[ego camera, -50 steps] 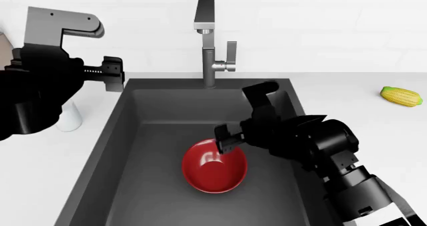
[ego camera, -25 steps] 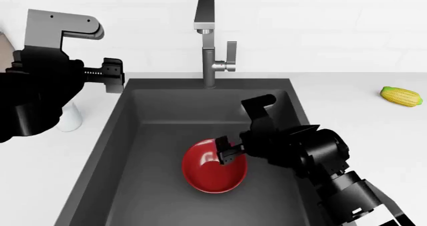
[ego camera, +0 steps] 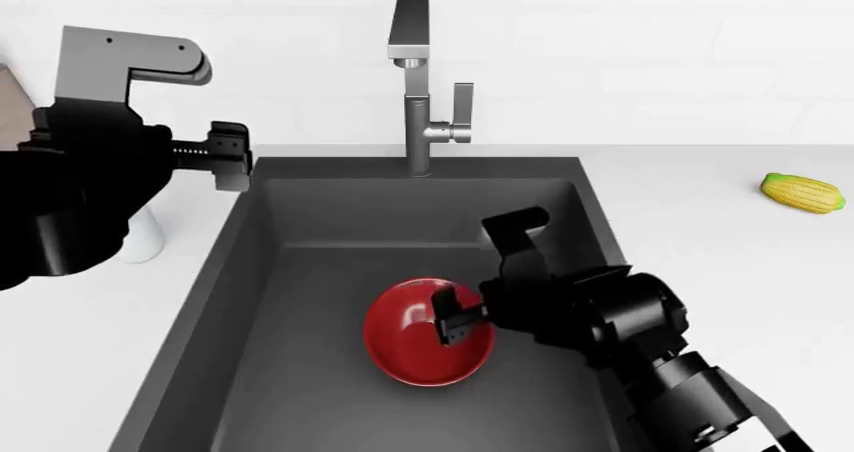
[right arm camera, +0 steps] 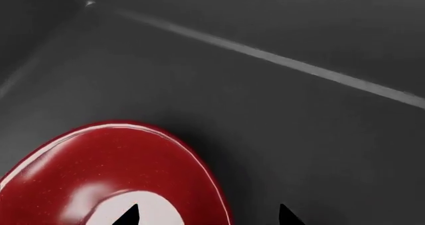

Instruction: Pick the cup and bowl from the sink and place them on the counter for drying.

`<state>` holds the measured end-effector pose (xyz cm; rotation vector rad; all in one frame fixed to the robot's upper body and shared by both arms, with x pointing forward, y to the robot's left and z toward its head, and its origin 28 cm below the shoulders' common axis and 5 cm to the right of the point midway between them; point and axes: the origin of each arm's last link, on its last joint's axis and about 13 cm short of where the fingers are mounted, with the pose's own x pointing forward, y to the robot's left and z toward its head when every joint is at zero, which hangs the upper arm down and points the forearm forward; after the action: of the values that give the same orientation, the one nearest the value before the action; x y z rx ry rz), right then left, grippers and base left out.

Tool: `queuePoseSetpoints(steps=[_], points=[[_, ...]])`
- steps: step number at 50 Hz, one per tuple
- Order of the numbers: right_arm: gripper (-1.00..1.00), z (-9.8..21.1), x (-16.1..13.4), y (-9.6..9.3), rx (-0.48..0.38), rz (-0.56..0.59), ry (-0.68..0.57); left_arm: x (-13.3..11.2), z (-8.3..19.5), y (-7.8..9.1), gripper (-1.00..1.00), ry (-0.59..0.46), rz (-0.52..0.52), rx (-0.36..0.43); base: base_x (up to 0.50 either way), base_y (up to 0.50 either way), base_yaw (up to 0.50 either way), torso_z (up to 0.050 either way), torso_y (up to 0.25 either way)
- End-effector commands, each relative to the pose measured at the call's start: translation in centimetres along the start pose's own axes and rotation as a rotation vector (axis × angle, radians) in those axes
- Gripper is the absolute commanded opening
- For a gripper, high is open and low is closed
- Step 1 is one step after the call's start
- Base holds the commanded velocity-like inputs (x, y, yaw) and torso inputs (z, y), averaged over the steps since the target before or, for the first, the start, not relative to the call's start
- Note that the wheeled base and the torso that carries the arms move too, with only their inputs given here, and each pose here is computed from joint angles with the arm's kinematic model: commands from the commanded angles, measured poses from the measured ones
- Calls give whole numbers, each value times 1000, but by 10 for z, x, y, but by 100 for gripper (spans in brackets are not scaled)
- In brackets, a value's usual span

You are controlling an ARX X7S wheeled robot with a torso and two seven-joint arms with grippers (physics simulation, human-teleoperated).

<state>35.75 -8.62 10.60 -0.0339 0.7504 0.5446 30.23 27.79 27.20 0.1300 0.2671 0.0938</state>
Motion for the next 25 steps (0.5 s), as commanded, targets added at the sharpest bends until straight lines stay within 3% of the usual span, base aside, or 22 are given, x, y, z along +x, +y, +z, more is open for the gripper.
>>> queuePoseSetpoints(steps=[1,25], points=[[100,-7,4,-2,7,-9,19,0,-4,0,100,10,-15,17,0,0,0,0,0],[100,-9,6,1,-20,12,31,-1,-6,1,100,10,-11,11,0,0,0,0,0]])
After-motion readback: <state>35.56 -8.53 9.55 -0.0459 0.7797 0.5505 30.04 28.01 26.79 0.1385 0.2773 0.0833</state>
